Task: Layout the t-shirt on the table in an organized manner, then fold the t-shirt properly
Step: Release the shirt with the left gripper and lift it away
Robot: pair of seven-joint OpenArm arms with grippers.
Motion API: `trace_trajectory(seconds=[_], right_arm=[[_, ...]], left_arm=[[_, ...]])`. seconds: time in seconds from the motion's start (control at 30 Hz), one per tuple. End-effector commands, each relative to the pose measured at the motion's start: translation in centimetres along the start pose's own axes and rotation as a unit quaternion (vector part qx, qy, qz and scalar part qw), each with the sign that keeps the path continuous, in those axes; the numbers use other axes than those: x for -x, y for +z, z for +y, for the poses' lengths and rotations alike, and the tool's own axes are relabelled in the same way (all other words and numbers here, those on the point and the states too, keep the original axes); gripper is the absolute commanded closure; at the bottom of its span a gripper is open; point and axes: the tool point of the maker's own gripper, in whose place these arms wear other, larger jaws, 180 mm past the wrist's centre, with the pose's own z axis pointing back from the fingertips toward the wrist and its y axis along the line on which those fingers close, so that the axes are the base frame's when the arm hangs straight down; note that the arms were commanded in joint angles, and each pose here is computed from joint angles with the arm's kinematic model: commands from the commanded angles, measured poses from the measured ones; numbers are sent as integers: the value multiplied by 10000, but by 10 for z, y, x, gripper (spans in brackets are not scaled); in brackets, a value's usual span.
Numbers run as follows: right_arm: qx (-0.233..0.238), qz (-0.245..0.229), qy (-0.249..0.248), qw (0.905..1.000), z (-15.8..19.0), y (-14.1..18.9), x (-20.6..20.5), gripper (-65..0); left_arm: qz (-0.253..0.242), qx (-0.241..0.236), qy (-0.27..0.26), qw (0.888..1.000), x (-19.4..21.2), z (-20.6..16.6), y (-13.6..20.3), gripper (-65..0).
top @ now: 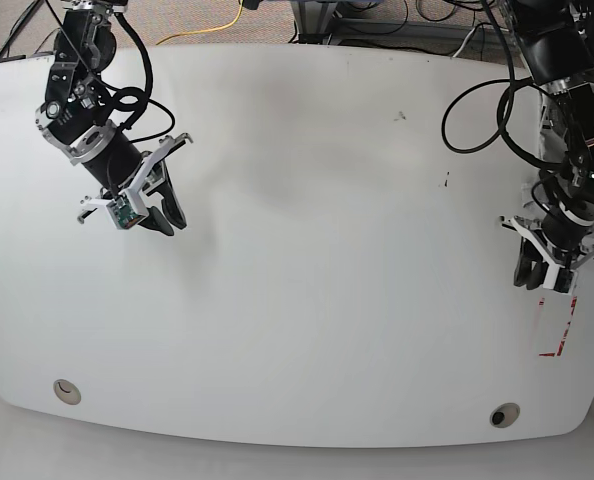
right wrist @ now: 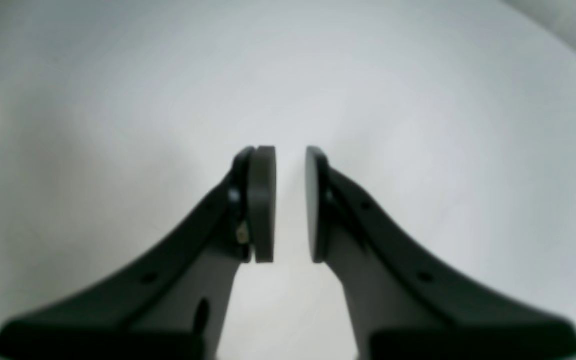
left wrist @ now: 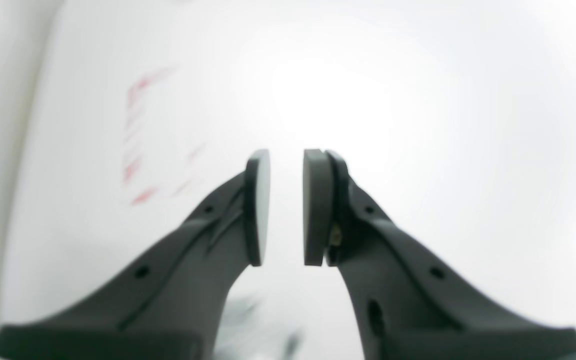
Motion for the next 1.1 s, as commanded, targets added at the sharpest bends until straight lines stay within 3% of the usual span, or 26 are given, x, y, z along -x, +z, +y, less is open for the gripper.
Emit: trace_trajectory(seconds=[0.0, 0.3, 0.57, 0.8, 0.93, 1.07], right_arm=[[210, -189, 256, 9993, -12, 0, -9, -101], [801, -197, 585, 9949, -27, -8, 11, -98], [1186, -510, 87, 9916, -23, 6, 44, -97], [1453, -395, -394, 9878, -11, 34, 76, -95], [1371, -246, -530, 9888, 5, 48, 94, -95], [1294, -166, -1043, 9860, 32, 70, 115, -95]], left_arm=[[-379, -24, -159, 9992, -24, -14, -2, -101], [-862, 329, -222, 9955, -22, -90, -15, -101], [-1077, 763, -209, 9910, 6, -154, 0, -99], [-850, 817, -55, 9930, 44, -175, 37, -97], [-695, 907, -40, 9934, 57, -185, 61, -97], [-460, 1046, 6, 9935, 72, -199, 93, -97]])
